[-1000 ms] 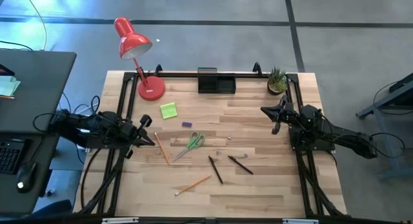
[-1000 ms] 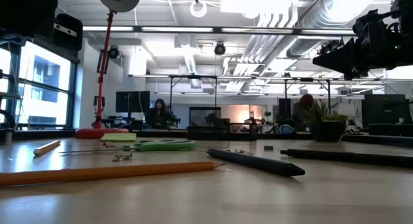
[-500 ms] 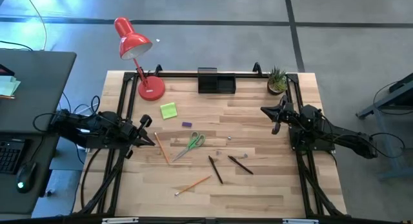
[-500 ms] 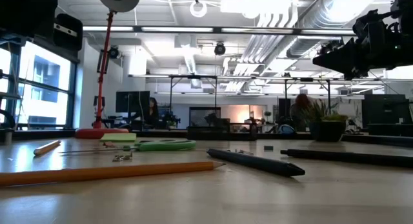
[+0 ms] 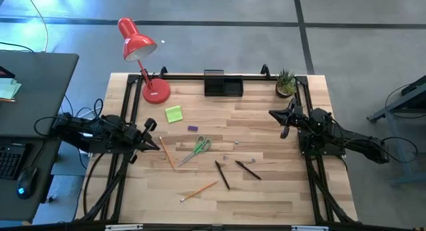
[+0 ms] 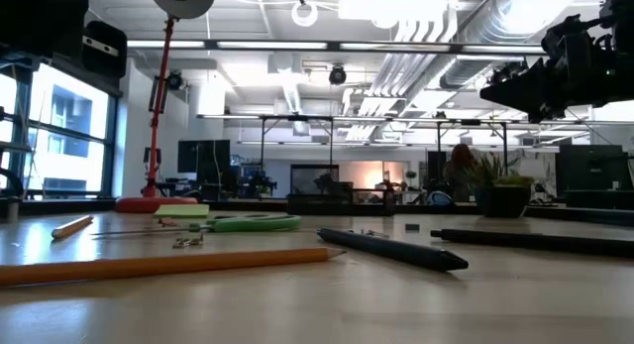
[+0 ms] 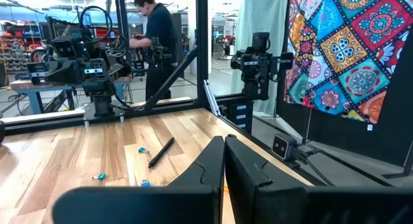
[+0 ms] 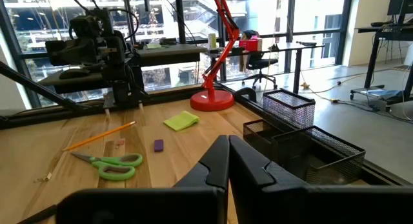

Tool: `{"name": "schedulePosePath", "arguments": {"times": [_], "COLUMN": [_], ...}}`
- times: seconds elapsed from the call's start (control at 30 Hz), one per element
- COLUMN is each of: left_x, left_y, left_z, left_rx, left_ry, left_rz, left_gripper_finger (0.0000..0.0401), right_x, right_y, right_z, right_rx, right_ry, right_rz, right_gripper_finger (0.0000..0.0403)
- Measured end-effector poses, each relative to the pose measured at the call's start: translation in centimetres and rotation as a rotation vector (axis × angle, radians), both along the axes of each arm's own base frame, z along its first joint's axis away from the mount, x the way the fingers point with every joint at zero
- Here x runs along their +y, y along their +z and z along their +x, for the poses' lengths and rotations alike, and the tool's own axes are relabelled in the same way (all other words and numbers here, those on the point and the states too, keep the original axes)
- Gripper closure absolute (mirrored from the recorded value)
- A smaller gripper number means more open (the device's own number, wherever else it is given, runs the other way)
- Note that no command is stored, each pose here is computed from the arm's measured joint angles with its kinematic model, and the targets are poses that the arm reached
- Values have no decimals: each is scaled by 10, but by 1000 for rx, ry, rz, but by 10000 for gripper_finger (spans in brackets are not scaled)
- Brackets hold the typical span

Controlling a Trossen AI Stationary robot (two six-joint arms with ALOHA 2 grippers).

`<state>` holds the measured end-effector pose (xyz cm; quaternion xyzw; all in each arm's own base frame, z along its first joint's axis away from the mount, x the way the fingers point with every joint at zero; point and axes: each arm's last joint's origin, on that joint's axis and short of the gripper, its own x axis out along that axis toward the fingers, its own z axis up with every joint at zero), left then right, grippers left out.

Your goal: Pick and place office supplies into organizer

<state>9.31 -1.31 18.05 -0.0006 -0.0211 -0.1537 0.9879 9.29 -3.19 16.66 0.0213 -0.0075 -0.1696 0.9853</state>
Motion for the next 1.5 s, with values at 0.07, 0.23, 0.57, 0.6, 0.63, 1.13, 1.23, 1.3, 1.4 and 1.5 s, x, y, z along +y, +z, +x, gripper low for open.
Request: {"name": "schedulePosePath", "arguments": {"times": [0.07,0.23,0.57,0.6,0.63,1.13,1.23,1.3,1.4,1.5], "left_x": [0,0,0,0,0,0,0,1,1,1], "left_y": [0,0,0,0,0,0,0,0,0,1], "left_z": [0,0,0,0,0,0,0,0,0,0], "left_rx": [0,0,0,0,0,47,65,73,76,66], "left_ry": [0,0,0,0,0,-7,6,8,7,23], "left_rz": [0,0,0,0,0,-152,-211,-241,-250,-253], "left_gripper_finger": [400,400,400,400,400,400,400,400,400,400], "right_x": [0,0,0,0,0,0,0,0,0,0], "right_y": [0,0,0,0,0,0,0,0,0,0], "right_z": [0,0,0,0,0,0,0,0,0,0], "right_rx": [0,0,0,0,0,22,46,53,51,52], "right_ry": [0,0,0,0,0,-1,-2,-2,-2,-2], "right_rz": [0,0,0,0,0,-62,-129,-149,-144,-147], "right_gripper_finger": [402,402,402,402,402,402,402,402,402,402]}}
